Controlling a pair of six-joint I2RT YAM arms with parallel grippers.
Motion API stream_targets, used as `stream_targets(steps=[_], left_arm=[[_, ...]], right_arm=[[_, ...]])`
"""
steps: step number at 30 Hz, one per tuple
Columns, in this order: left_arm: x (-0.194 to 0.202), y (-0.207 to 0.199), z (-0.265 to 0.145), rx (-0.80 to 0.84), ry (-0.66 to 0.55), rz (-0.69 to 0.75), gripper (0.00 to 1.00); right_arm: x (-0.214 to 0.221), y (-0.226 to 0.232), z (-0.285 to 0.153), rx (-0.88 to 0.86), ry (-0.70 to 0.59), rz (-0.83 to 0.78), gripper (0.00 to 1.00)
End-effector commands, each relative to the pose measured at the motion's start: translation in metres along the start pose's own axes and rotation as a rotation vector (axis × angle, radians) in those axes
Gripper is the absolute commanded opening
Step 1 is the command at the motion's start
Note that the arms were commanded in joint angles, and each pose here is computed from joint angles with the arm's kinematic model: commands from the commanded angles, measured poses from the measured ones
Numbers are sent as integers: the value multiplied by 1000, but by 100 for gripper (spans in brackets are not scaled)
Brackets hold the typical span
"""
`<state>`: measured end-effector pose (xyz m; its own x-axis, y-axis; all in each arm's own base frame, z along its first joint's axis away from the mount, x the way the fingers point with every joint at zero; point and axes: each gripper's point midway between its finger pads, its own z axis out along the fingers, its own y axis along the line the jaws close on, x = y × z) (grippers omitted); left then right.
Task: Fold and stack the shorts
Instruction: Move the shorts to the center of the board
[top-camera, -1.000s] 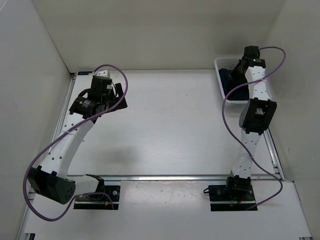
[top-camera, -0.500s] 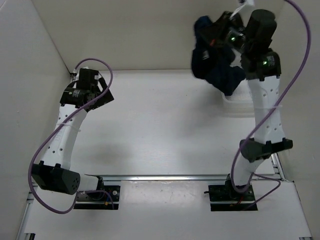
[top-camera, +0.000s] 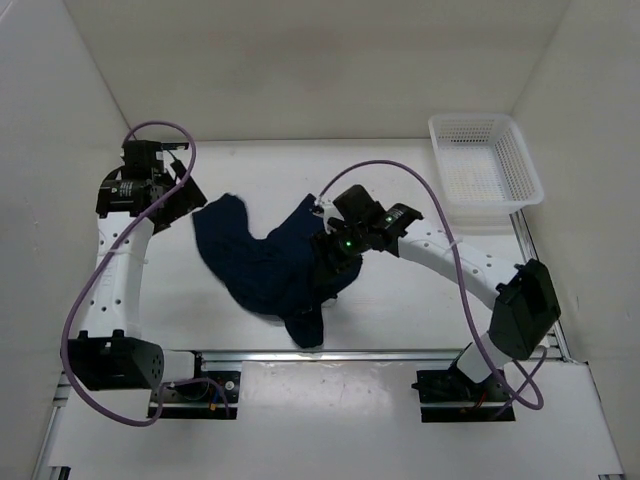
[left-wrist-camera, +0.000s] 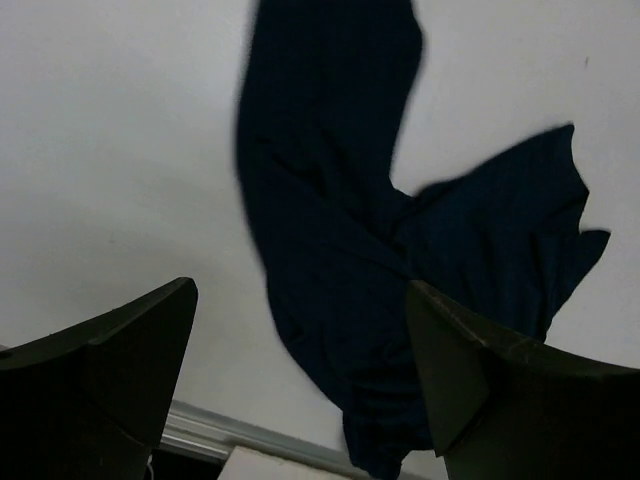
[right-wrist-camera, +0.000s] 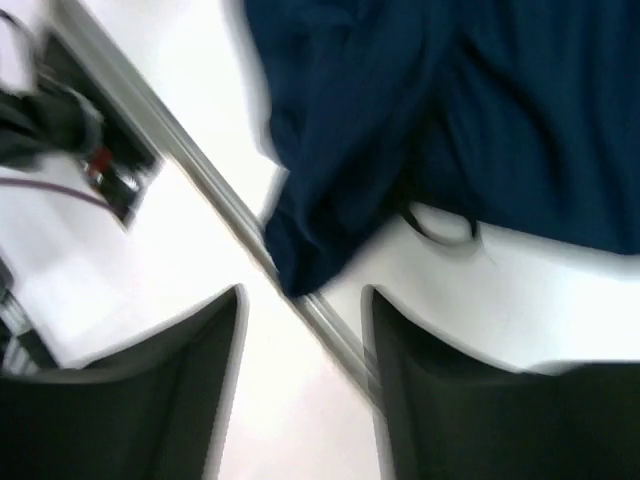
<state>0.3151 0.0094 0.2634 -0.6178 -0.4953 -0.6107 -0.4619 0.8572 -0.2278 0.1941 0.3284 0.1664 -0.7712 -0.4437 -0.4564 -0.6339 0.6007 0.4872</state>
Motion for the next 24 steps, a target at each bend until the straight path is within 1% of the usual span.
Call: stream_targets(steps=[1, 2, 3, 5, 6, 7, 8, 9, 10, 11, 12, 14, 16, 17, 18, 19, 20, 21, 22, 24], left_arm=[[35, -13, 13, 100, 112, 46, 93], [41, -13, 17, 104, 130, 46, 90], [49, -14, 22, 110, 150, 54, 83], [69, -8, 38, 90, 205, 45, 73], [76, -5, 42, 77, 225, 35, 69], [89, 1, 52, 57, 261, 37, 68], [94, 2, 55, 48, 272, 11, 70], [99, 10, 59, 18, 281, -10, 74], [104, 17, 64, -7, 302, -37, 85], [116, 25, 70, -34, 329, -67, 88], [130, 31, 77, -58, 368, -102, 94], [140, 37, 87, -71, 385, -139, 95], [164, 45, 100, -85, 463, -192, 95], [171, 40, 105, -64, 490, -217, 95], [172, 39, 113, -62, 483, -227, 95], [177, 41, 122, -80, 507, -236, 93], [179, 44, 128, -105, 507, -244, 88], [183, 47, 132, -126, 521, -242, 85], [178, 44, 140, -127, 522, -242, 80], [173, 46, 147, -152, 511, -235, 59]], right_arm=[[-25, 17, -58, 24, -199, -65, 71], [-24, 14, -62, 28, -209, -41, 71], [-21, 9, -61, 56, -214, 14, 71], [-15, 4, -58, 64, -196, 97, 70], [-12, 2, -56, 75, -193, 143, 70], [-8, 1, -50, 71, -185, 243, 70], [-5, -1, -44, 71, -177, 293, 71], [-1, 5, -38, 53, -163, 338, 71], [10, 8, -28, 37, -133, 422, 74], [10, 15, -18, -1, -133, 466, 80], [6, 20, -14, -25, -142, 465, 80], [7, 23, -1, -10, -115, 432, 80], [4, 17, 10, 52, -114, 385, 86], [9, 6, 27, 104, -75, 377, 86], [-4, 4, 29, 123, -90, 329, 86], [-9, -2, 36, 146, -83, 313, 86], [-9, -18, 51, 212, -63, 310, 85], [-24, -17, 53, 218, -88, 273, 85], [-25, -27, 66, 248, -71, 267, 82], [-35, -35, 77, 278, -75, 240, 77]])
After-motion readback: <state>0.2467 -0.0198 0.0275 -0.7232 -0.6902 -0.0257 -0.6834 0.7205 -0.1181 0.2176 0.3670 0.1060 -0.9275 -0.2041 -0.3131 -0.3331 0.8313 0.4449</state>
